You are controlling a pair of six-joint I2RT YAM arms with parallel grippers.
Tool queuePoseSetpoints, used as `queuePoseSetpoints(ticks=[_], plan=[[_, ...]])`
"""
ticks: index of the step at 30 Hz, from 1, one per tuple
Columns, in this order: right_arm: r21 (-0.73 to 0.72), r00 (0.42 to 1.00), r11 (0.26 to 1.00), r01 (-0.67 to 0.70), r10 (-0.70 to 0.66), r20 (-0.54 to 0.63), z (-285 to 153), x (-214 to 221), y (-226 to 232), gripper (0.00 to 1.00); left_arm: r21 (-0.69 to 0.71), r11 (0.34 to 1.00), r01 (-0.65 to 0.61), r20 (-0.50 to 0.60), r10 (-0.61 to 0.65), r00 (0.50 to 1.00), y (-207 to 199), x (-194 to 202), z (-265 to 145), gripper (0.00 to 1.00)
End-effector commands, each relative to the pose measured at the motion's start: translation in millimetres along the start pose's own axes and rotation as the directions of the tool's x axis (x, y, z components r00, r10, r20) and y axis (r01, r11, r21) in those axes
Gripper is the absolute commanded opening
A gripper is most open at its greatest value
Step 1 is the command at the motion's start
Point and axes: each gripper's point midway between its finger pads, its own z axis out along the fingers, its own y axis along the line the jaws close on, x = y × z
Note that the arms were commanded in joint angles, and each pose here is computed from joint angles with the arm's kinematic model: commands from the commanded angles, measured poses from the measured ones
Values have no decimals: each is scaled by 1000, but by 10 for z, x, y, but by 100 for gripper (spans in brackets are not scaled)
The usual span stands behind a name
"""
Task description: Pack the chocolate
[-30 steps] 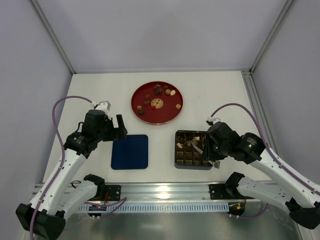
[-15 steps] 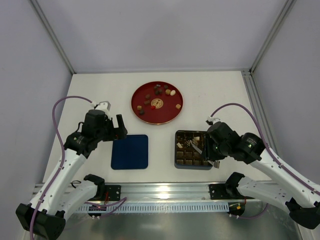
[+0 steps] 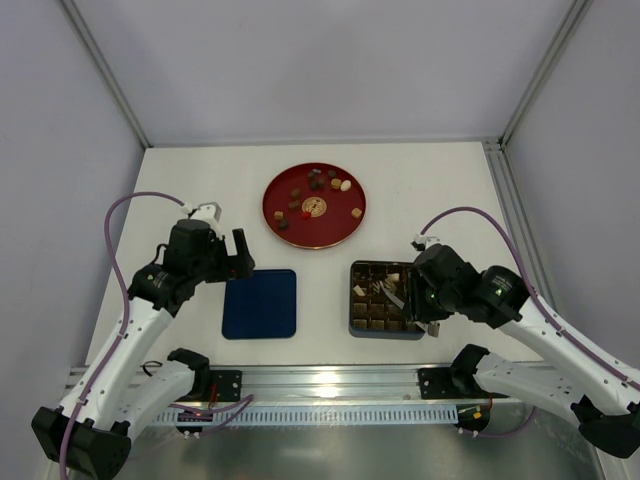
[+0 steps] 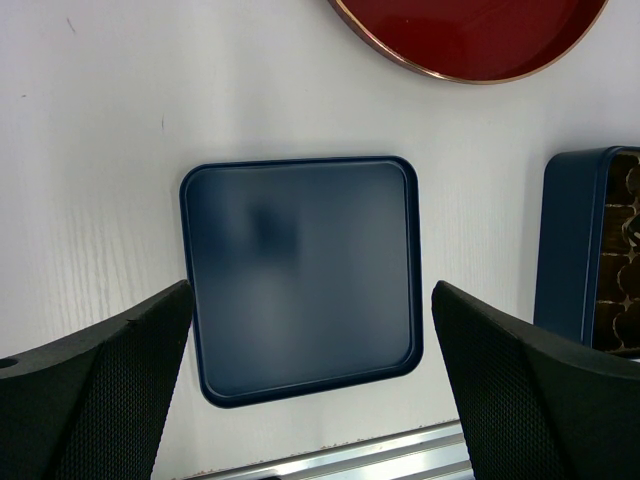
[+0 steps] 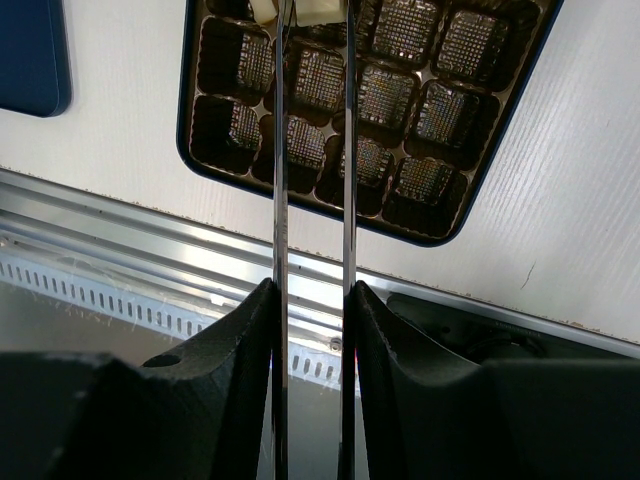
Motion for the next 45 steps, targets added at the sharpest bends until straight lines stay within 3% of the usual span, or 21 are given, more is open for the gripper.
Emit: queuePoseSetpoints(ticks=[1,45], plan=[[-17,999,1000,-10,11,30,2,-67,51,38,0,1000,-14,14,14,1000,-4,-38,4,100],[-21,999,1000,-11,12,31,-26,-81,66,41,0,1000,-15,12,15,1000,-7,-34,7,100]])
